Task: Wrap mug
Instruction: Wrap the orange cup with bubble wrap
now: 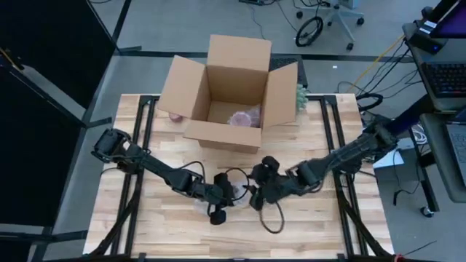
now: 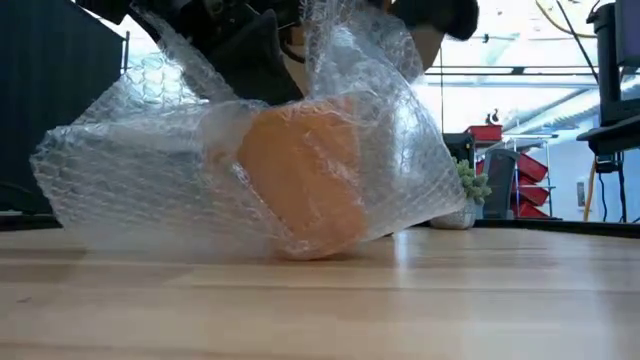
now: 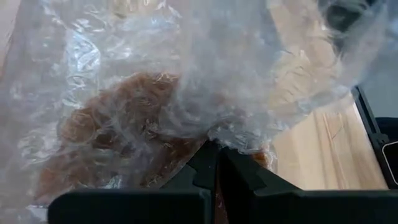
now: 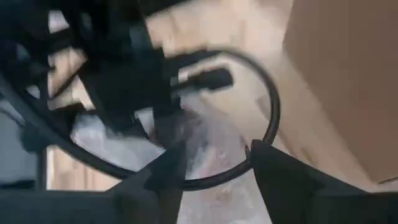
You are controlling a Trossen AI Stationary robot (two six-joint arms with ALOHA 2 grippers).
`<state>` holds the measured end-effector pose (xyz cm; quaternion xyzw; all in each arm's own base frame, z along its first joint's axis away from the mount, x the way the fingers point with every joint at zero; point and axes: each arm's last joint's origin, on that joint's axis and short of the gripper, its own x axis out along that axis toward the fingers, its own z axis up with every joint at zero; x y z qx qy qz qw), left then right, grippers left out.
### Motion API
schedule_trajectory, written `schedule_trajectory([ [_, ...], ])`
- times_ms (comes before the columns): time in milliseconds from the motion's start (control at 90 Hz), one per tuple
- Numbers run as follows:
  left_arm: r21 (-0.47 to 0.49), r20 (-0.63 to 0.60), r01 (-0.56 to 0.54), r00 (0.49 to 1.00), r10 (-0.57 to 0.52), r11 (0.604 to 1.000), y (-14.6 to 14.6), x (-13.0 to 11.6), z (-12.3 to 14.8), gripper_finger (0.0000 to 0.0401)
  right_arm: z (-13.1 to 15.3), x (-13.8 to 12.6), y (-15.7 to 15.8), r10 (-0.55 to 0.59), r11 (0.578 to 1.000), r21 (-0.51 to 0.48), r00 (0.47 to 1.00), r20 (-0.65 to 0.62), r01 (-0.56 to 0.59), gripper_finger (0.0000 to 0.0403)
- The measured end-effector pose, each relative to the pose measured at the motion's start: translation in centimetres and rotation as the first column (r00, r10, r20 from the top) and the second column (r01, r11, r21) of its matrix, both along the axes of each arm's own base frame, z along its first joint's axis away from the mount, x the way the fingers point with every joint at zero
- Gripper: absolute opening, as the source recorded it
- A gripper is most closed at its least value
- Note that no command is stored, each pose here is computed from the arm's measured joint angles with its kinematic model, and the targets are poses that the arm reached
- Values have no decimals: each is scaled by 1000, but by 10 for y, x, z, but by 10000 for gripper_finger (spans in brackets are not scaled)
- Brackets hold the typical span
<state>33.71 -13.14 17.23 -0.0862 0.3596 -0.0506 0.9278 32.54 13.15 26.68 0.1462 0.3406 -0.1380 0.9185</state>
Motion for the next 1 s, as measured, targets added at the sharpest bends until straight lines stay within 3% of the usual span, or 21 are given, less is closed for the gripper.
schedule_trajectory([
  [256, -3, 3, 2, 1000, -2, 1000, 0, 0, 0, 0, 4, -11, -17, -21, 999, -44, 995, -97, 16, 270],
  [489, -4, 5, 1, 1000, -1, 1000, 0, 0, 0, 0, 33, -48, -16, -53, 998, -38, 995, -89, 50, 281],
  [633, -6, 5, -2, 1000, 2, 1000, 0, 0, 0, 0, 6, -53, 0, -95, 995, -47, 992, -82, 91, 277],
  [856, -7, 6, -4, 1000, 4, 1000, 0, 1, 1, 0, -38, -37, 13, -123, 992, 15, 980, 154, 123, 277],
  [1000, -8, 6, -6, 1000, 6, 1000, 0, 1, 1, 0, -32, -16, -1, -100, 994, -35, 979, 176, 108, 277],
])
